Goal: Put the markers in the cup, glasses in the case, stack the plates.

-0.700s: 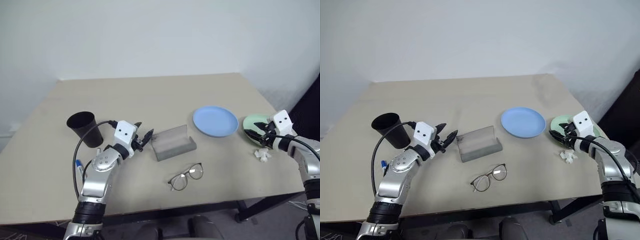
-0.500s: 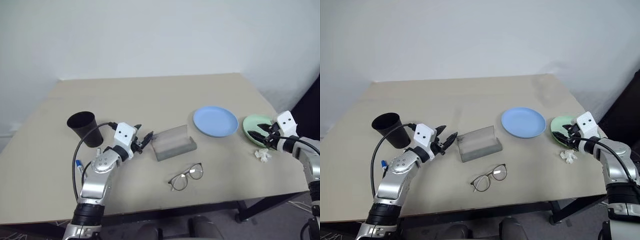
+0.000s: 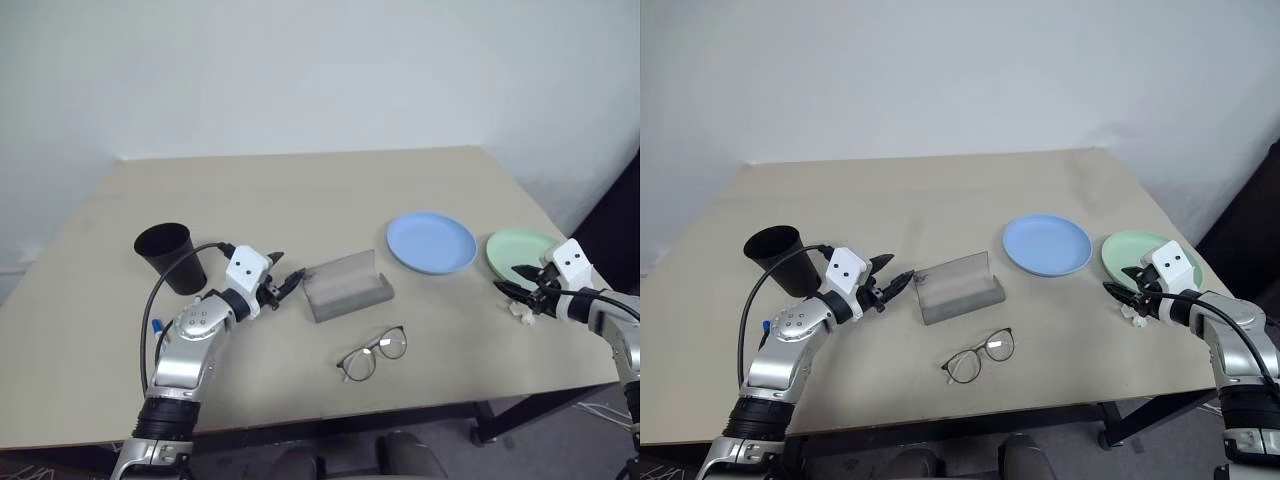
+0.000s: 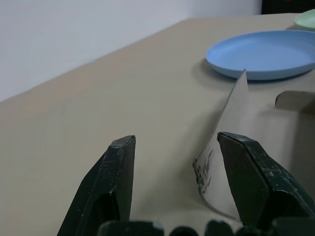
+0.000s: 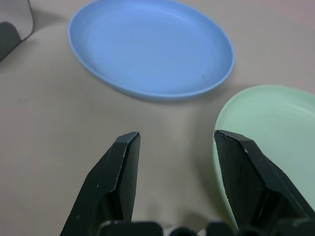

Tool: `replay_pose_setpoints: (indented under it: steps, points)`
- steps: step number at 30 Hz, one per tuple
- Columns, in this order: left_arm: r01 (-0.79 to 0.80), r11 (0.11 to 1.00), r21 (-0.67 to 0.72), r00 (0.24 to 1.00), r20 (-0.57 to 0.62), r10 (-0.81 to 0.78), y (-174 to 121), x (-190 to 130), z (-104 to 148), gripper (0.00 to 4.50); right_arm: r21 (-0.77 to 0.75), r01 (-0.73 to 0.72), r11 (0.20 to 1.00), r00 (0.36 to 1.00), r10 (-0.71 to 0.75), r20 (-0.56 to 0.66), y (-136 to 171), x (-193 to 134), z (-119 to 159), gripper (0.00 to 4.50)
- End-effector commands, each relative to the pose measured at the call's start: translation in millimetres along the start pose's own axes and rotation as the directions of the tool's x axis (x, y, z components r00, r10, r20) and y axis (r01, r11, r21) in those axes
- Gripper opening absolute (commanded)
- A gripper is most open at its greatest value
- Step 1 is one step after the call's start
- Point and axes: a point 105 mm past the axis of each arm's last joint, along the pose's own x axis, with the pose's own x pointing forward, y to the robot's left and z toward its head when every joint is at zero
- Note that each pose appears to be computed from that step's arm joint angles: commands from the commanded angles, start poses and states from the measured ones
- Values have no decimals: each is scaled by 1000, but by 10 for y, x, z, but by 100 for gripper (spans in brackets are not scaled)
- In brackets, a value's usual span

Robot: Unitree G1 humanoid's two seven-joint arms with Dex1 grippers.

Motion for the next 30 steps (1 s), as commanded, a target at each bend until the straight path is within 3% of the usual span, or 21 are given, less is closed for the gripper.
replay_pose_setpoints:
  steps: [1, 9, 16, 21, 30]
  points:
    - [-6, 1000, 29, 998, 59, 4, 76, 0, 139, 277, -8, 42, 999, 998, -41, 54, -12, -28, 149, 260]
    - [16, 999, 28, 998, 66, -18, 75, 17, 128, 277, -36, 84, 996, 995, -82, 59, 7, -44, 252, 260]
    - [26, 1000, 12, 996, 84, -27, 25, 46, 150, 277, -53, 173, 983, 985, -173, 10, -151, 103, 266, 260]
    - [25, 1000, 4, 995, 97, -25, 2, 30, 174, 277, -38, 233, 972, 964, -236, -120, -286, 245, 113, 260]
    - [43, 999, -5, 993, 108, -43, -69, 46, 204, 277, 75, 260, 963, 946, -238, -220, -374, 448, -54, 260]
